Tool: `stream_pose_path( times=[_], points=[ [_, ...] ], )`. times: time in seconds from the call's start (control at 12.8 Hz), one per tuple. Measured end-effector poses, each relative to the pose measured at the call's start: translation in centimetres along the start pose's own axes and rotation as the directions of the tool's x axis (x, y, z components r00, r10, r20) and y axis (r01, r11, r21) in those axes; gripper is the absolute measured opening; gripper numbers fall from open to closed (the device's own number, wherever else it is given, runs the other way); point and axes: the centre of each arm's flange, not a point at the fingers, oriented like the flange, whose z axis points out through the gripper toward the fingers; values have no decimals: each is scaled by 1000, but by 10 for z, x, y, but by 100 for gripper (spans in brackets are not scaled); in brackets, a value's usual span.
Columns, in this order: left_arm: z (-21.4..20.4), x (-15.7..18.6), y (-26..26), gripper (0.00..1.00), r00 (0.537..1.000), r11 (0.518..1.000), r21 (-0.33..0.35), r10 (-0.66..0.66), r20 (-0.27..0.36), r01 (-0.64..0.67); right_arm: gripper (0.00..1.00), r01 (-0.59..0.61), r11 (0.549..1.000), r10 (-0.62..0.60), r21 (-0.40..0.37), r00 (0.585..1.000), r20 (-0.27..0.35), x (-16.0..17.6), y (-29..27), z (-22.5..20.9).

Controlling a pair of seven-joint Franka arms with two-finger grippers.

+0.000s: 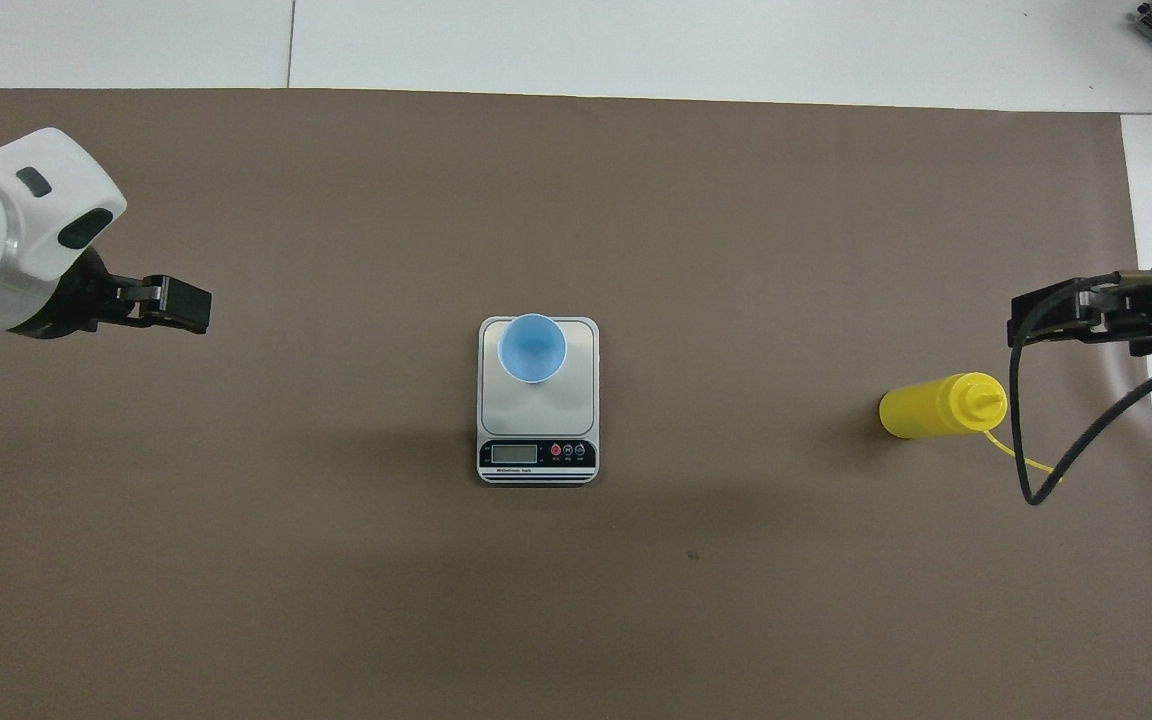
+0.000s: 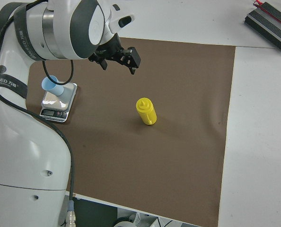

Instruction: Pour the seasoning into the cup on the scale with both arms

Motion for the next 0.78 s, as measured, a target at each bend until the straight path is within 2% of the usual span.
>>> stream_pose_path(
  times=[0.31,0.62,0.78],
  points=[
    [-34,-19,-7,100,999,1000,6,25,40,-26,100,-1,1000,1,0,1000,0,0,0,0],
    [-30,-23,-25,100,998,1000,6,28,63,-28,100,-29,1000,29,0,1000,0,2,16,0],
    [-31,-23,-32,100,998,1000,6,21,61,-21,100,-40,999,40,5,999,-33,6,21,-1]
  ],
)
